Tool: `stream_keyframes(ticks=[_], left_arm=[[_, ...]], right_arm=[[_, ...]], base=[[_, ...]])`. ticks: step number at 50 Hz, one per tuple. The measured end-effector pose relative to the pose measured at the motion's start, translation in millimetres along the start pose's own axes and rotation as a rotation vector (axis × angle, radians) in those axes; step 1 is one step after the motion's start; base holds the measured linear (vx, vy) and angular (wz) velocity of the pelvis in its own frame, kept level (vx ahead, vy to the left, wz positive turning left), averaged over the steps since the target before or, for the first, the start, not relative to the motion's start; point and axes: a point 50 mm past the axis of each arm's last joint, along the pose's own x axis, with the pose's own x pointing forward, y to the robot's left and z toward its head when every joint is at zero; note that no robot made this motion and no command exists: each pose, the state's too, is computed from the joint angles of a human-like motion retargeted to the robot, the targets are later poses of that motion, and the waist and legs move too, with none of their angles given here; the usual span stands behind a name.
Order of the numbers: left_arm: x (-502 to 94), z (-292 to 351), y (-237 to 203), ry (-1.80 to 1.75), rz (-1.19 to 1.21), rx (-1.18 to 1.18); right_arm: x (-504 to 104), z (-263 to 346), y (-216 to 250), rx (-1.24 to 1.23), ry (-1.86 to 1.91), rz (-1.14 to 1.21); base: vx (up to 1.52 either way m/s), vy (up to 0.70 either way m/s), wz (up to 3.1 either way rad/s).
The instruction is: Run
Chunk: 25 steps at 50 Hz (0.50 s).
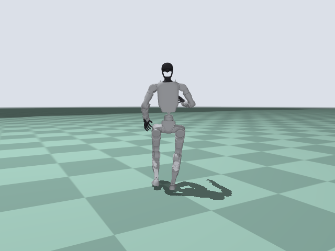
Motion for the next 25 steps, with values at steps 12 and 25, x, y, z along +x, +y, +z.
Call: stream_keyframes(ticks=[12,25], left_arm=[[-8,52,38,-0.269,0.198,-0.118],[10,158,72,-0.653,0.354,-0.132]], right_arm=[[-4,21,-10,0.083,-0.076,-0.155],[-47,-28,37,0.169,0.248,0.093]], base=[[0.09,0.01,0.52],[0.01,0.06,0.5]])
